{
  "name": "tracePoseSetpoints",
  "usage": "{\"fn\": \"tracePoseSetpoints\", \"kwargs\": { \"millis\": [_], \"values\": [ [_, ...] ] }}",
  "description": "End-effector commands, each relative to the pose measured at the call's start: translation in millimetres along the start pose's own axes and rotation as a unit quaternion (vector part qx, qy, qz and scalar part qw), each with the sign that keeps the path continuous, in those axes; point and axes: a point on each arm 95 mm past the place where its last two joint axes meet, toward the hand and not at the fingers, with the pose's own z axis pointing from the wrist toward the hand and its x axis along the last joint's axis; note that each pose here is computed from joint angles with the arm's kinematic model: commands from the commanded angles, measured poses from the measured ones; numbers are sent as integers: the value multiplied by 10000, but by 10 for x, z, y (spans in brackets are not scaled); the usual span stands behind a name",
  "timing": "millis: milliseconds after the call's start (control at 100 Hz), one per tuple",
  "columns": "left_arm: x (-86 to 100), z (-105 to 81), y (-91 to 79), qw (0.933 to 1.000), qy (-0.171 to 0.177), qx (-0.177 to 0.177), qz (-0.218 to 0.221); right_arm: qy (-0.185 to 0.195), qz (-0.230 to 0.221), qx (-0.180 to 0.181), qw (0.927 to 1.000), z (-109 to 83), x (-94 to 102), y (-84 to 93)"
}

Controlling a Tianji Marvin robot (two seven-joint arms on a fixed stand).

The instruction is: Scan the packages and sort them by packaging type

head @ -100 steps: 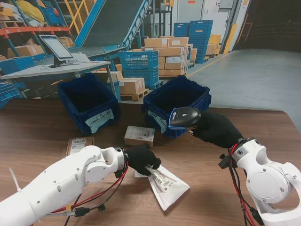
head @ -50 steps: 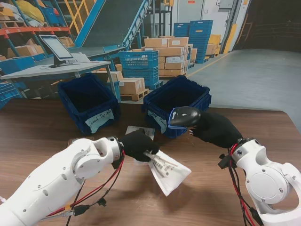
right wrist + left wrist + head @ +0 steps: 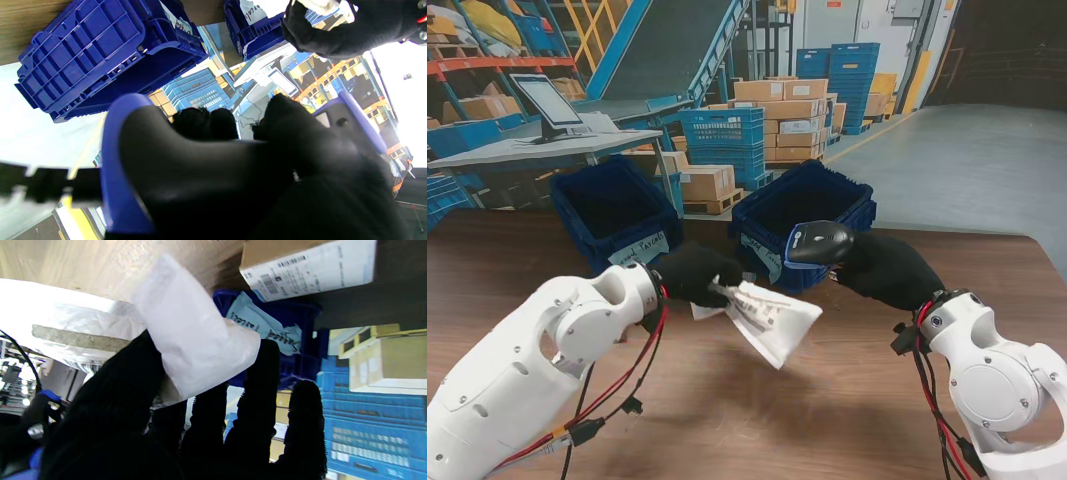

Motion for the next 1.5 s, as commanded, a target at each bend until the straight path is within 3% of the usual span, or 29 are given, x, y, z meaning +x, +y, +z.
{"fn": "tracePoseSetpoints", "kwargs": {
  "millis": [0, 370, 550, 840, 1130, 1490],
  "values": [
    [-16, -19, -165, 9999, -71, 74, 11, 34, 17, -18, 10000, 7, 51, 8],
    [-291, -128, -664, 9950, -883, 350, -320, 80, 48, -20, 10000, 20, 63, -25],
    [-402, -156, -766, 9912, -1157, 432, -472, 80, 71, -19, 9999, 17, 59, -30],
    [-516, -101, -794, 9837, -1430, 517, -957, 72, 106, -18, 9999, 0, 52, -46],
    [-567, 75, -840, 9731, -1636, 679, -1476, 73, 197, -26, 9998, -32, 20, -89],
    [-545, 555, -875, 9628, -1696, 722, -1977, 60, 381, 72, 9992, -96, -119, -177]
  ]
}}
